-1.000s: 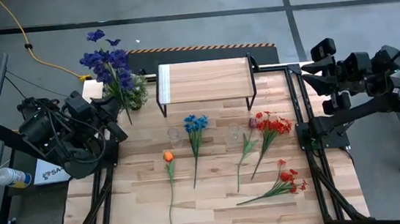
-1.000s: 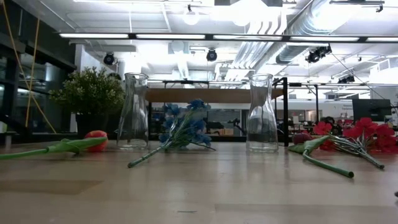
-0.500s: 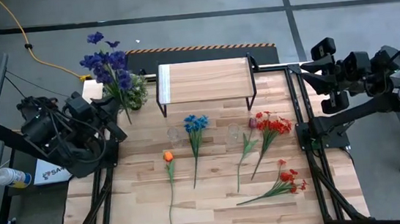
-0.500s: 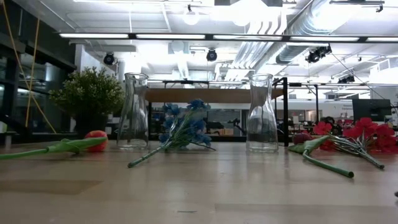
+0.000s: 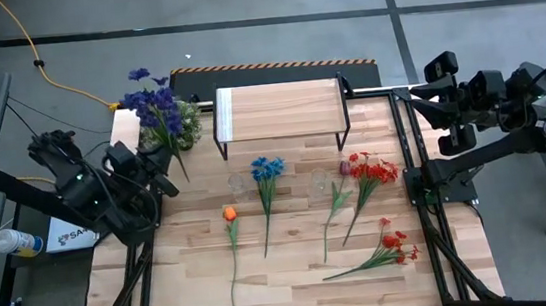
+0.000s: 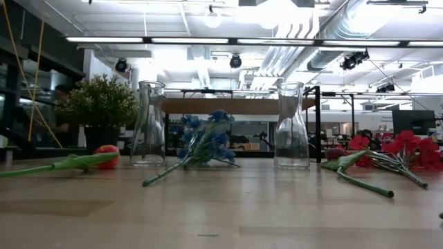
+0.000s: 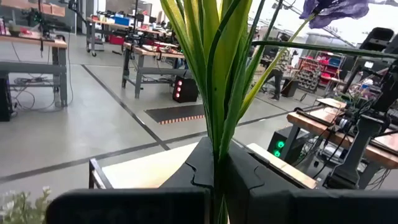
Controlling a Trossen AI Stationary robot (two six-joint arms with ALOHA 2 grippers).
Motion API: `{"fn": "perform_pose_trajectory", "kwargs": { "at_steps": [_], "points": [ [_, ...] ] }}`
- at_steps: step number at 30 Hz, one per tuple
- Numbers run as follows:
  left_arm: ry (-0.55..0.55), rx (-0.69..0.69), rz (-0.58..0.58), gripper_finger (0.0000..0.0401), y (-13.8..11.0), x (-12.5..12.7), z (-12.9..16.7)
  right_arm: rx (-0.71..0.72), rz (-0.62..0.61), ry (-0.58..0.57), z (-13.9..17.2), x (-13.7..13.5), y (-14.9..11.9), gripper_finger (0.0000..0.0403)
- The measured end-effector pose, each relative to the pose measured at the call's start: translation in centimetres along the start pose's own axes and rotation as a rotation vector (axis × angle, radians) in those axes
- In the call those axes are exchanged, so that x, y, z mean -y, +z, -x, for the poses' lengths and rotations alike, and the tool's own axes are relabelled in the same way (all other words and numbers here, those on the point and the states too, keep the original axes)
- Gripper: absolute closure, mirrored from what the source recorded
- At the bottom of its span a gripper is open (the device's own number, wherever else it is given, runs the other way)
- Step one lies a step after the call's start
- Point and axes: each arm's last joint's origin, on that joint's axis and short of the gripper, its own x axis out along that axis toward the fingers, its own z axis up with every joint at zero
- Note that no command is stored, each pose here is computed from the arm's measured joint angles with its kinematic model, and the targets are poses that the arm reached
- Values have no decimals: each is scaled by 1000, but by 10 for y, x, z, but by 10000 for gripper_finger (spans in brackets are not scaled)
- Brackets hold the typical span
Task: Pick and place flowers into a vace then onto a shelf
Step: Put the violet flowers into the left transparent vase
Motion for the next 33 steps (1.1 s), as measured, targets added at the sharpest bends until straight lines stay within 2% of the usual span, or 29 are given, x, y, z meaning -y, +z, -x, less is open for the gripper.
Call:
{"fn": "perform_pose_trajectory", "kwargs": {
  "at_steps": [19, 33],
  "points": [
    [0, 1, 79, 357, -38, -8, 0, -58, 8, -62, -16, -1, -11, 308],
    [0, 3, 159, 357, -65, 8, 0, -59, 9, -62, -16, -1, -12, 308]
  ]
}}
